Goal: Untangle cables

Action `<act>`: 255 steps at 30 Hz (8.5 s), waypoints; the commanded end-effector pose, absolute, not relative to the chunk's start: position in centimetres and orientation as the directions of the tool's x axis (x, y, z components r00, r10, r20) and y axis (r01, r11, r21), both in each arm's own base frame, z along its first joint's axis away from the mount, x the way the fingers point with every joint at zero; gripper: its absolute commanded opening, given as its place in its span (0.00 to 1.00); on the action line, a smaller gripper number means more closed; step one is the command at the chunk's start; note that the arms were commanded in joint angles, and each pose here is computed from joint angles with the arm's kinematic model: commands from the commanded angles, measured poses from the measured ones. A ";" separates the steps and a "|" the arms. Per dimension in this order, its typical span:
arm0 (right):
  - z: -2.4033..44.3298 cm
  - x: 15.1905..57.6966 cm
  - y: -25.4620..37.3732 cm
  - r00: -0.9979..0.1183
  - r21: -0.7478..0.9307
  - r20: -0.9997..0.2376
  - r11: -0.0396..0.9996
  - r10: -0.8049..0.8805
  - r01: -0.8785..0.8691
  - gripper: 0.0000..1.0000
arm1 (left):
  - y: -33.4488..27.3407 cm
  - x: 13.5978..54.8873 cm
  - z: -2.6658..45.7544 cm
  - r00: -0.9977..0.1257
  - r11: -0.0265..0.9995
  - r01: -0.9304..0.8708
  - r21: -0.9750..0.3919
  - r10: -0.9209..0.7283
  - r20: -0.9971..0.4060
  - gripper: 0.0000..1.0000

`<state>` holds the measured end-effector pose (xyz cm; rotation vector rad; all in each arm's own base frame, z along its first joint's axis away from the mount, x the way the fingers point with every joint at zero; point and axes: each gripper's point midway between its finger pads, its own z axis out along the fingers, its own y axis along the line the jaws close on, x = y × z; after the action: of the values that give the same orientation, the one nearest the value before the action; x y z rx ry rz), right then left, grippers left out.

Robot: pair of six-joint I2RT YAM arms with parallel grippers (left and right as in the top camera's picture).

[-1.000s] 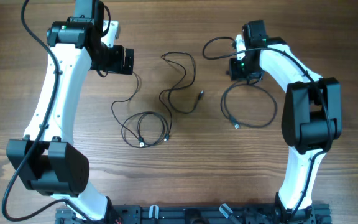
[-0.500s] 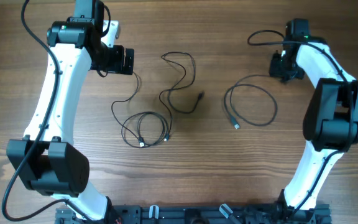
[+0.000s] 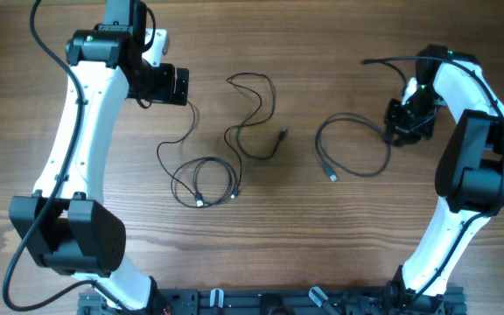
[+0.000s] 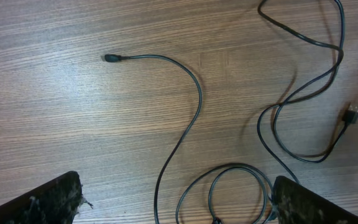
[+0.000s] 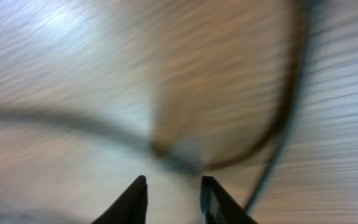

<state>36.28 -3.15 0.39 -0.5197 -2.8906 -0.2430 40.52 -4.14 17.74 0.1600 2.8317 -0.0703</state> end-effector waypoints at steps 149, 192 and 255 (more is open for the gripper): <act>7.4 43.7 2.0 -0.901 0.637 -0.216 0.754 0.375 0.161 0.04 | -4.3 40.6 18.0 -0.945 0.991 0.125 -0.044 0.106 -0.308 1.00; 9.7 31.2 41.0 -0.712 0.399 -0.601 0.635 -0.363 -0.661 0.56 | 7.8 41.3 18.5 -0.826 0.879 -0.420 -0.226 -0.474 -0.305 1.00; -2.0 29.8 34.1 -0.521 -0.078 -0.244 0.552 -0.818 -0.830 0.39 | 7.7 41.3 18.5 -0.827 0.879 -0.420 -0.226 -0.473 -0.305 1.00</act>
<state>29.54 34.67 -0.21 1.5834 -3.0090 -0.2062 41.15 7.82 18.27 -0.6509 2.7043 -0.1891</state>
